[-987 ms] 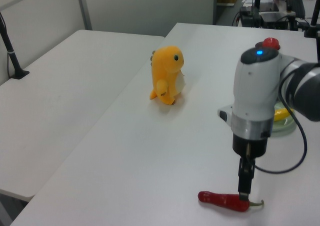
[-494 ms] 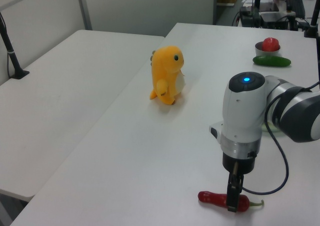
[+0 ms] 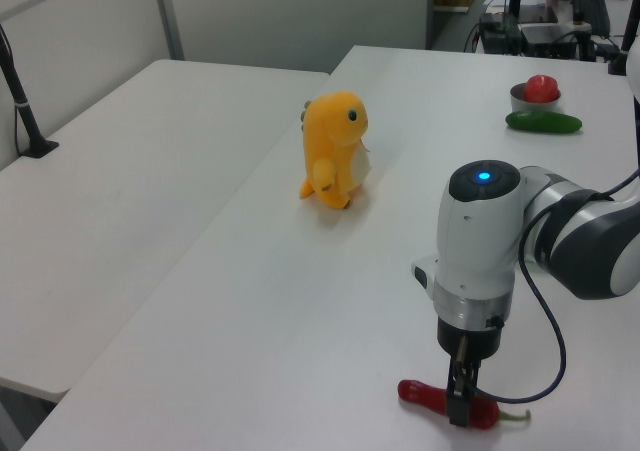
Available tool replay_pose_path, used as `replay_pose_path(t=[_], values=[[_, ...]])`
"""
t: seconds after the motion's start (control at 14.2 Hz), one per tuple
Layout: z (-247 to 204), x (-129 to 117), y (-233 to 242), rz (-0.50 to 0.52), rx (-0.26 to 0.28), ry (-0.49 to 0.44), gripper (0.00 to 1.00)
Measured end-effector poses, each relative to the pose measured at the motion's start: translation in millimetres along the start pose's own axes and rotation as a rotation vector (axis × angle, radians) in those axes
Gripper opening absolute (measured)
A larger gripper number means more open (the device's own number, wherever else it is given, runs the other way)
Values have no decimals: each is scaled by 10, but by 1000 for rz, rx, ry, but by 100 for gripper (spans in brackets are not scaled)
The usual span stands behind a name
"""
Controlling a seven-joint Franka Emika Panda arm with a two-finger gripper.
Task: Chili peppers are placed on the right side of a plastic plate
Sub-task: 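Lower the gripper onto the red chili pepper and close on it, then lift the chili pepper and carry it toward the green plate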
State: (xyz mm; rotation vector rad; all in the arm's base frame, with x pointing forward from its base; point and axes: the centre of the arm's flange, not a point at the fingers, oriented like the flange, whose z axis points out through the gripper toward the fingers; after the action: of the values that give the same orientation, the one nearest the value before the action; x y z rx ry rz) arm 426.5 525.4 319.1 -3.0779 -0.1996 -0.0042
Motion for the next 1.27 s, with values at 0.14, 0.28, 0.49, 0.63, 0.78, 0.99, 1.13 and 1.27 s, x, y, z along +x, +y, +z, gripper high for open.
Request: replay_pose_path(t=[0.14,0.28,0.49,0.63,0.78,0.99,1.13,1.27], values=[[-15,22,8,3,1,4,40],[-27,77,56,6,-6,16,39],[-266,279,211,40,11,55,39],[-521,361,337,58,23,91,39],[-747,411,532,64,22,121,39],[-922,462,869,54,4,142,39],[-1043,511,1150,51,-5,152,39],[-1181,565,1454,52,-9,162,39]])
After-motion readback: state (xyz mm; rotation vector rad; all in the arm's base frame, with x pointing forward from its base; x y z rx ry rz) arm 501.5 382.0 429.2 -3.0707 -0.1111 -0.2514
